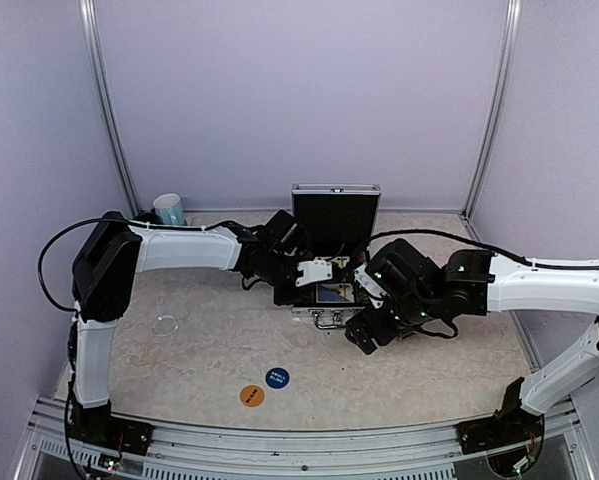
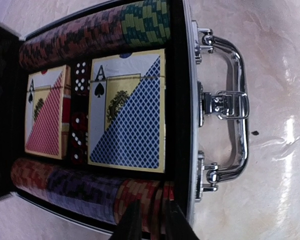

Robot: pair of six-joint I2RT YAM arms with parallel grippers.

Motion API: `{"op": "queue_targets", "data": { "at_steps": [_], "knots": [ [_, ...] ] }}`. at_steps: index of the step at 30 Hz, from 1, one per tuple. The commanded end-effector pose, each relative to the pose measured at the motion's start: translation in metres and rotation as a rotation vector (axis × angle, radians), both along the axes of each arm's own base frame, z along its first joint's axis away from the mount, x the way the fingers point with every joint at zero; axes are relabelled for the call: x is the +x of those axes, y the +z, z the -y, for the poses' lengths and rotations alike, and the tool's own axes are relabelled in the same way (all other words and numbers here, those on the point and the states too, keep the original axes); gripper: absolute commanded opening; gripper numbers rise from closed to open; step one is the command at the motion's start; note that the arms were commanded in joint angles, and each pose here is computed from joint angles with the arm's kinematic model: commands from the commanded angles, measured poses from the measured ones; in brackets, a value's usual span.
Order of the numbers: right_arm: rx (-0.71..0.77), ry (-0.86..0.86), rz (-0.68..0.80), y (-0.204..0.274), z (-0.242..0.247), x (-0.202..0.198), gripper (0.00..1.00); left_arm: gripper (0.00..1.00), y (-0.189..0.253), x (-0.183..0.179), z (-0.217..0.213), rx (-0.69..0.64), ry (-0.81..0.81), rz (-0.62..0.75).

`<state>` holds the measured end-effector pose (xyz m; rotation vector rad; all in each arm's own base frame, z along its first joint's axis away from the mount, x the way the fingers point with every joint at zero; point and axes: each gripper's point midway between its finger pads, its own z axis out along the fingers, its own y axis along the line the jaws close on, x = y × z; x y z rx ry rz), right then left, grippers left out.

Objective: Pack up texas hold em set

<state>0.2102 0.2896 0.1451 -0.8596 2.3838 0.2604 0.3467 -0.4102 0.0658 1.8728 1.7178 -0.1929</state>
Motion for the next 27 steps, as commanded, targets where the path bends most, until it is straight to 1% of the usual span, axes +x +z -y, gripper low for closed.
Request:
{"op": "queue_targets", "data": {
  "at_steps": [1,3,4,7,11,15,16,19,21,24,25,26,27],
  "knots": [
    [-0.004,0.0,-0.007,-0.002,-0.001,0.003,0.96,0.29,-0.002,0.018,-0.001,-0.004,0.065,0.023],
    [-0.004,0.001,-0.01,-0.003,-0.001,0.002,0.96,0.39,0.004,0.021,0.0,-0.027,0.078,0.036],
    [-0.004,-0.002,-0.012,-0.004,0.0,0.002,0.96,0.44,0.017,0.024,0.001,-0.061,0.093,0.058],
    [-0.004,-0.001,-0.014,-0.005,0.0,0.002,0.96,0.44,0.035,0.028,-0.001,-0.1,0.128,0.079],
    [-0.001,-0.005,-0.008,-0.005,-0.001,0.003,0.96,0.44,0.07,0.029,-0.003,-0.191,0.181,0.117],
    [0.006,-0.032,0.017,0.001,0.001,0.009,0.96,0.44,0.088,0.029,-0.011,-0.252,0.268,0.122],
    [0.015,-0.038,0.024,0.003,0.001,0.011,0.96,0.45,0.087,0.027,-0.013,-0.26,0.291,0.115],
    [0.046,-0.049,0.032,0.009,0.0,0.016,0.96,0.46,0.102,0.031,-0.023,-0.317,0.411,0.129],
    [0.054,-0.052,0.026,0.009,-0.002,0.019,0.96,0.49,0.109,0.031,-0.032,-0.367,0.502,0.114],
    [0.043,-0.034,0.01,0.005,-0.009,0.022,0.96,0.59,0.128,0.023,-0.046,-0.472,0.618,0.084],
    [0.043,-0.014,0.001,0.004,-0.015,0.022,0.96,0.68,0.139,0.018,-0.052,-0.527,0.668,0.067],
    [0.036,0.012,-0.021,-0.001,-0.021,0.02,0.97,0.9,0.14,0.015,-0.059,-0.557,0.712,0.051],
    [0.02,0.037,-0.038,-0.008,-0.026,0.019,0.97,0.98,0.145,0.011,-0.065,-0.595,0.748,0.037]
  ]
}}
